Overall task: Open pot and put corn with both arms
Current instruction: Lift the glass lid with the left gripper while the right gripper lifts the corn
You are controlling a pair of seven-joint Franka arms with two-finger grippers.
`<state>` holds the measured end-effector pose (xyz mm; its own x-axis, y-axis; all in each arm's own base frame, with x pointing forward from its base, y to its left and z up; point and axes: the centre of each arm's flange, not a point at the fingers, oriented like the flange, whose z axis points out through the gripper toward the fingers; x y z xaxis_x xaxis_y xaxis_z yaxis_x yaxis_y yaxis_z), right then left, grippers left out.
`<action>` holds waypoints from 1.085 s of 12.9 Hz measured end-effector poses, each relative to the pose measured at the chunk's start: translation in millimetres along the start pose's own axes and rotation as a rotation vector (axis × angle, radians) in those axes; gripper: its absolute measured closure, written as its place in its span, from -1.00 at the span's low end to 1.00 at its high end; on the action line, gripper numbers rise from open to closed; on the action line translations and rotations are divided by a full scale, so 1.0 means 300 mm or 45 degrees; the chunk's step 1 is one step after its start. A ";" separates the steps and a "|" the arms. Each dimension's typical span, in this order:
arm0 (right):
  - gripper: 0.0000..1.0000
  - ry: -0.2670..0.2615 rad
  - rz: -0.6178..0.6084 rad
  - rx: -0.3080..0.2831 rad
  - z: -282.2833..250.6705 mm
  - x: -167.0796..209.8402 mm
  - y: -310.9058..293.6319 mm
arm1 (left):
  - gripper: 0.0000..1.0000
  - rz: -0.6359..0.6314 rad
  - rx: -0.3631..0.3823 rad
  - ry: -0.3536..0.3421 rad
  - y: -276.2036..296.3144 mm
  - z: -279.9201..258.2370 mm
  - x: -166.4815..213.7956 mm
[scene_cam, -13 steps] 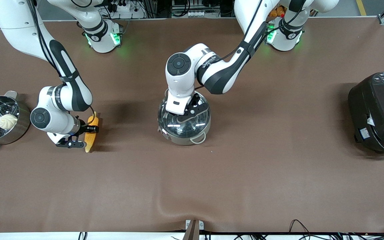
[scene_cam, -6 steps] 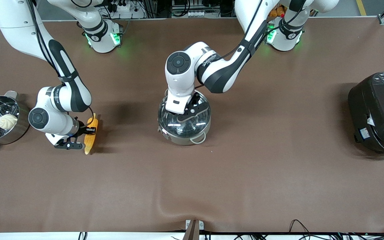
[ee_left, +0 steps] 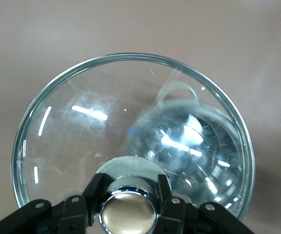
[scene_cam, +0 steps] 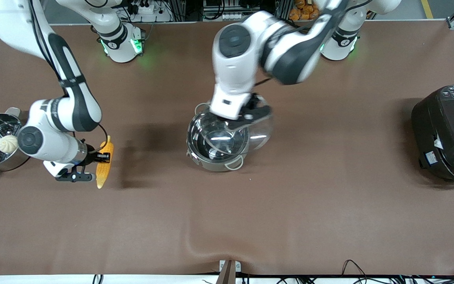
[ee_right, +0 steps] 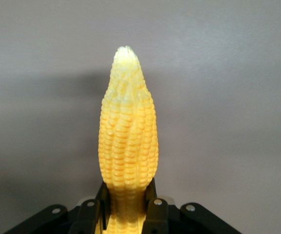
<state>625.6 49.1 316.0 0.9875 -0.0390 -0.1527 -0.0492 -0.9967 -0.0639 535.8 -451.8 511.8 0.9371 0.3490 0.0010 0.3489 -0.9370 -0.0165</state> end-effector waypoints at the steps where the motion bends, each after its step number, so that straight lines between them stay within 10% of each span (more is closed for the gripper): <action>1: 0.37 -0.036 0.036 0.029 -0.081 -0.008 -0.033 | 0.01 0.031 -0.004 0.001 -0.105 -0.057 0.106; 8: 0.37 -0.064 0.227 0.067 -0.408 -0.128 -0.585 | 0.01 0.220 0.016 -0.067 -0.969 0.051 0.667; 14: 0.37 -0.036 0.321 0.028 -0.249 -0.296 -1.070 | 0.01 0.224 0.001 -0.048 -1.107 0.584 0.602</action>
<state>565.0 367.1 423.7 0.9391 -0.2835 -0.1943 -0.2967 -0.9541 -0.0417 588.2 -74.8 342.3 0.9828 0.1803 -0.0397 0.1799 -0.9836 -0.0139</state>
